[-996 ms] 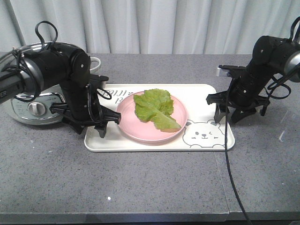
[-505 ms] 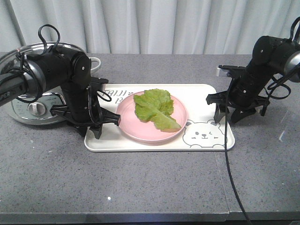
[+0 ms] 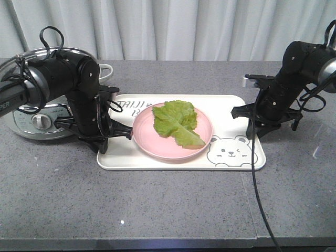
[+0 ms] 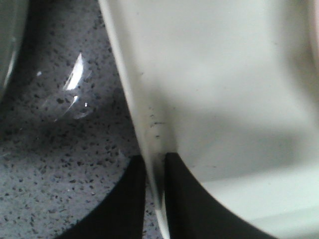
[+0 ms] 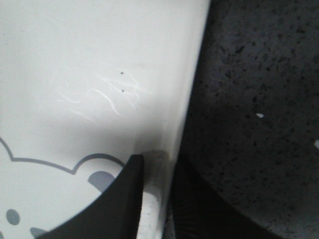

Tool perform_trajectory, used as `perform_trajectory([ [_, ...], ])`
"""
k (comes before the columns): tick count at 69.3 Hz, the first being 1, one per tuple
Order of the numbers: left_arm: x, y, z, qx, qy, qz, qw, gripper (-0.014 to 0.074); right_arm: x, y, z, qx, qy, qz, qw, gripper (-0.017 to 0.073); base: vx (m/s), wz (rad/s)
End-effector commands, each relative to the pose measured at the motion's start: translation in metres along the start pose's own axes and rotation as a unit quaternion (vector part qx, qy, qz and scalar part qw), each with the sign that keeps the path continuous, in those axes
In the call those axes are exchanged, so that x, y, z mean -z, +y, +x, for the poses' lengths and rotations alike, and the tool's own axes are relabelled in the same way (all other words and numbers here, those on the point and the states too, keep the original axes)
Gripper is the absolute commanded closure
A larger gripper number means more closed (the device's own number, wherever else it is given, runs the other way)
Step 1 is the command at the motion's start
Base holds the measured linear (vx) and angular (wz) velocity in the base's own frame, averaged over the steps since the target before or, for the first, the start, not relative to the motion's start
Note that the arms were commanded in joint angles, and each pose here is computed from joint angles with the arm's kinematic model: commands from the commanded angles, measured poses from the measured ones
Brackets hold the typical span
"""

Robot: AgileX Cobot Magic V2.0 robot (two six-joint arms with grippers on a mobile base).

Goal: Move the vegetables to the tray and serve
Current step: 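Close both grippers on opposite edges of the cream tray, then lift the cream tray with both grippers off the counter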

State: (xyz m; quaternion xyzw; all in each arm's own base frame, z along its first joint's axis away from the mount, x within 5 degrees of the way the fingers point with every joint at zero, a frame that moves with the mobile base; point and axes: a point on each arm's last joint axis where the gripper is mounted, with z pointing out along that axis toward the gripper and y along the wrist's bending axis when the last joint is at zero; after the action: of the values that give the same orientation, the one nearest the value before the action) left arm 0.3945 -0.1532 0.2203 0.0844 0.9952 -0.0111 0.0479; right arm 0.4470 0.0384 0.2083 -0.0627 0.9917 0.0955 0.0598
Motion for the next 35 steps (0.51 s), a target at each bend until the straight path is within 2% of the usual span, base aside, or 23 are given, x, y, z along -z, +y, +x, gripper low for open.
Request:
perform_trajectory([
  [1,0.015,-0.014,-0.001,-0.011,-0.025,0.051,0.998,0.0601,0.025,0.006,0.006,0.014,0.002,-0.012,1.000,0.0561,0.00,0.00],
  [10,0.015,-0.018,-0.001,-0.024,-0.026,0.073,0.997,0.0601,0.030,0.007,0.007,0.019,-0.003,-0.011,1.000,0.0569,0.00,0.00],
  [22,0.020,-0.022,-0.001,-0.021,-0.035,0.091,0.995,0.0601,0.039,0.009,0.008,0.021,-0.014,-0.010,1.000,0.0569,0.00,0.00],
  [29,0.028,-0.023,-0.002,-0.038,-0.048,0.101,0.993,0.0601,0.045,0.010,0.009,0.022,-0.020,-0.009,1.000,0.0568,0.00,0.00],
  [35,0.037,-0.025,-0.003,-0.042,-0.061,0.109,0.991,0.0601,0.050,0.011,0.010,0.024,-0.026,-0.008,0.999,0.0567,0.00,0.00],
])
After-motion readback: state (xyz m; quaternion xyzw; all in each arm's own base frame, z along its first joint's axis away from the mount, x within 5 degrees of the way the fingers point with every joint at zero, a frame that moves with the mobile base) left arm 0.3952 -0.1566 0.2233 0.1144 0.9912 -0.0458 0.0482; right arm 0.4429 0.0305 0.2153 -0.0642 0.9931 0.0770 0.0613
